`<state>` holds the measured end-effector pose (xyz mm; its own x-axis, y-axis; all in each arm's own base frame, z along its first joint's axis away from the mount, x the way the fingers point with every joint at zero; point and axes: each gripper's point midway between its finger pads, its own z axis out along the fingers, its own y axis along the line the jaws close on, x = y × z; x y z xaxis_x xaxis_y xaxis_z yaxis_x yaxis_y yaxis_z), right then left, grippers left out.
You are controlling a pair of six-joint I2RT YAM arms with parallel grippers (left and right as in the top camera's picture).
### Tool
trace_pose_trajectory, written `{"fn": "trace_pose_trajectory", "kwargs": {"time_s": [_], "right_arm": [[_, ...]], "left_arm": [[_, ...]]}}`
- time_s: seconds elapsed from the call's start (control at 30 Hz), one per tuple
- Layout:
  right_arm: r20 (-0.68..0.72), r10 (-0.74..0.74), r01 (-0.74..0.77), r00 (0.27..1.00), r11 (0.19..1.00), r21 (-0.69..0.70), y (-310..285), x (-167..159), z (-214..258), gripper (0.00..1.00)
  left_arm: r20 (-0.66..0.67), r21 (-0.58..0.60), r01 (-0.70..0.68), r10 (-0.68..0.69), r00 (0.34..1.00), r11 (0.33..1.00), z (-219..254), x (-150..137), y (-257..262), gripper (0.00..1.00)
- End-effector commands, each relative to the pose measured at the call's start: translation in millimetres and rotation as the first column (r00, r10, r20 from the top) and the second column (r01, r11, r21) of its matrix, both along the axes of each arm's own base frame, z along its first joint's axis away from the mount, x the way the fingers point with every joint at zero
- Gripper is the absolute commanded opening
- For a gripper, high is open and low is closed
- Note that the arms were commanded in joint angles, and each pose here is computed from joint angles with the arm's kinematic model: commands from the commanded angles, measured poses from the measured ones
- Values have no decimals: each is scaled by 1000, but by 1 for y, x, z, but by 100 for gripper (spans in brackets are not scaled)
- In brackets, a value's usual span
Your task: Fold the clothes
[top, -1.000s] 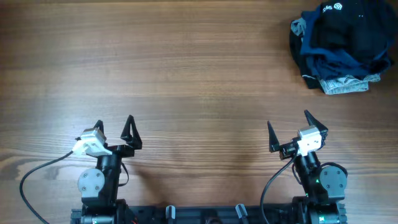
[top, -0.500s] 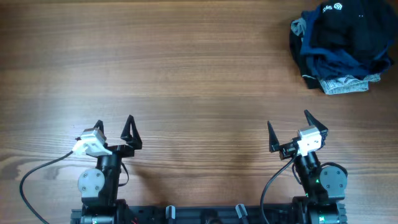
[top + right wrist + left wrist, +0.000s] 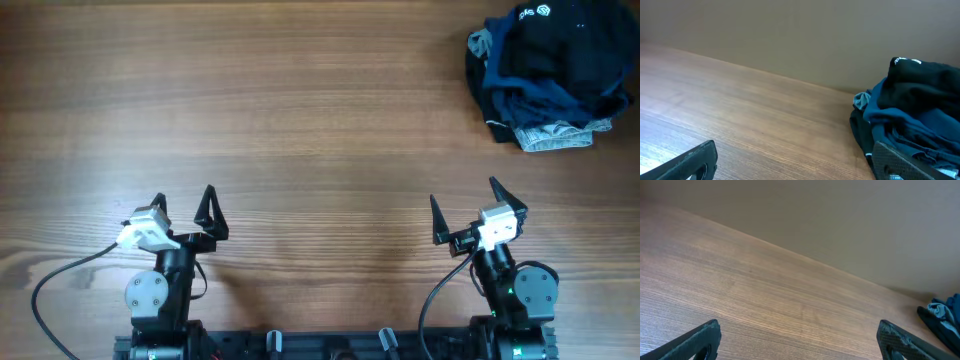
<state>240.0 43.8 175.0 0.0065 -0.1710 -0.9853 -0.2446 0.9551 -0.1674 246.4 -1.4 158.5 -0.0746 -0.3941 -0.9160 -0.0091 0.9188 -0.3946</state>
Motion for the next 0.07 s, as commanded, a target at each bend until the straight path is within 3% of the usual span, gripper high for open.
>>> {"fn": "trace_pose_trajectory", "kwargs": {"time_s": [0.0, 0.03], "right_arm": [[6, -19, 18, 1000, 1000, 18, -3, 0, 2, 100], [5, -19, 18, 1000, 1000, 18, -3, 0, 1, 100]], "left_arm": [[0, 15, 4, -4, 1000, 1000, -1, 0, 0, 100], [0, 15, 4, -4, 1000, 1000, -1, 0, 0, 100]]}}
